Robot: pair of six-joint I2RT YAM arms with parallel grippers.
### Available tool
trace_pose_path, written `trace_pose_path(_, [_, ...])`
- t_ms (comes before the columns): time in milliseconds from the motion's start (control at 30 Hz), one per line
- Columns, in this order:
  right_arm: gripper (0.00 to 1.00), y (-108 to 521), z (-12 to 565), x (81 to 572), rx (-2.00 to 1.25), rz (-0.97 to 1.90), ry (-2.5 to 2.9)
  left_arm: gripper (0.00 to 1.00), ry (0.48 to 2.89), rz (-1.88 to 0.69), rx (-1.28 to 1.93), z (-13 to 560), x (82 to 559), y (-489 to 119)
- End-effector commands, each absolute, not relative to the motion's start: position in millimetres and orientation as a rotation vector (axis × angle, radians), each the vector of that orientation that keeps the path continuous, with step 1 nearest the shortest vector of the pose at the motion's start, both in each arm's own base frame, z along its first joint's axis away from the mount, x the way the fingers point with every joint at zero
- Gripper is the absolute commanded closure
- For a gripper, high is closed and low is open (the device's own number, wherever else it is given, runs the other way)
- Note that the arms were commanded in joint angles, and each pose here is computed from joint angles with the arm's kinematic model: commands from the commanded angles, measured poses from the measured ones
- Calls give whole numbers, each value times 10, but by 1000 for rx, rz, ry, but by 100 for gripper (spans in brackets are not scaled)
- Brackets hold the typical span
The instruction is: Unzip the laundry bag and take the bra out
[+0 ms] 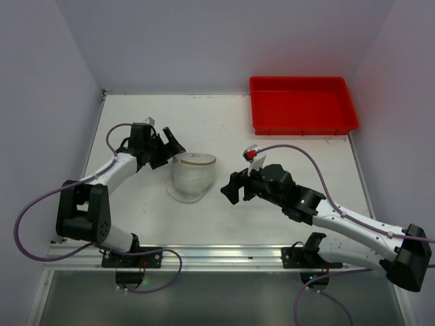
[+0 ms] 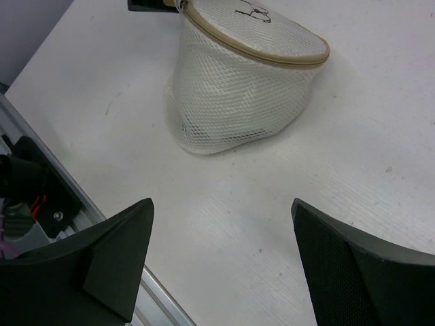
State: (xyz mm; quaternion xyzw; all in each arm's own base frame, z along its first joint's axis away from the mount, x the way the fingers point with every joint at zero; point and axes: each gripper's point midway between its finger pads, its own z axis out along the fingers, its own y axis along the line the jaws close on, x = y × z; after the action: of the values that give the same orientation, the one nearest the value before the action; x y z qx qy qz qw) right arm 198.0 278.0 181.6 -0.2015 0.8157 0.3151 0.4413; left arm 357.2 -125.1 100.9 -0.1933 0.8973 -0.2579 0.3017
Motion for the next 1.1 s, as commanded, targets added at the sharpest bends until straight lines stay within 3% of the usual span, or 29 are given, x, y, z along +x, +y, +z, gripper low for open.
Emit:
trace_pose_path(0, [16, 2738, 1968, 2035, -419, 804, 1966, 1, 2334, -823, -543, 1095, 3710, -1363])
trace_pose_path(67, [16, 2722, 1969, 2027, -416, 805, 1962, 5, 2371, -815, -562, 944, 3702, -1365])
trace_pose_path(167, [15, 2727, 1956, 2038, -422, 799, 1958, 25, 2382, -849, -570, 857, 3674, -1405])
trace_pose_path(200, [15, 2734, 1953, 2036, -425, 801, 1959, 45, 2372, -860, -568, 869, 3674, -1414])
trace_pose_path(233, [16, 2748, 1976, 2039, -424, 807, 1956, 54, 2357, -867, -562, 918, 3662, -1415])
trace_pose_path(267, [16, 2761, 1951, 2034, -428, 810, 1966, 71, 2351, -869, -568, 917, 3625, -1410])
trace_pose_path(400, [21, 2813, 2025, 2048, -365, 850, 1973, 99, 2266, -875, -584, 1133, 3526, -1366])
trace_pose_path(633, [29, 3095, 2239, 1980, -266, 986, 1946, 100, 2038, -884, -635, 1576, 3171, -1476])
trace_pose_path(1067, [35, 3821, 2331, 1947, -415, 1023, 1935, 100, 1894, -962, -715, 1534, 2821, -1627])
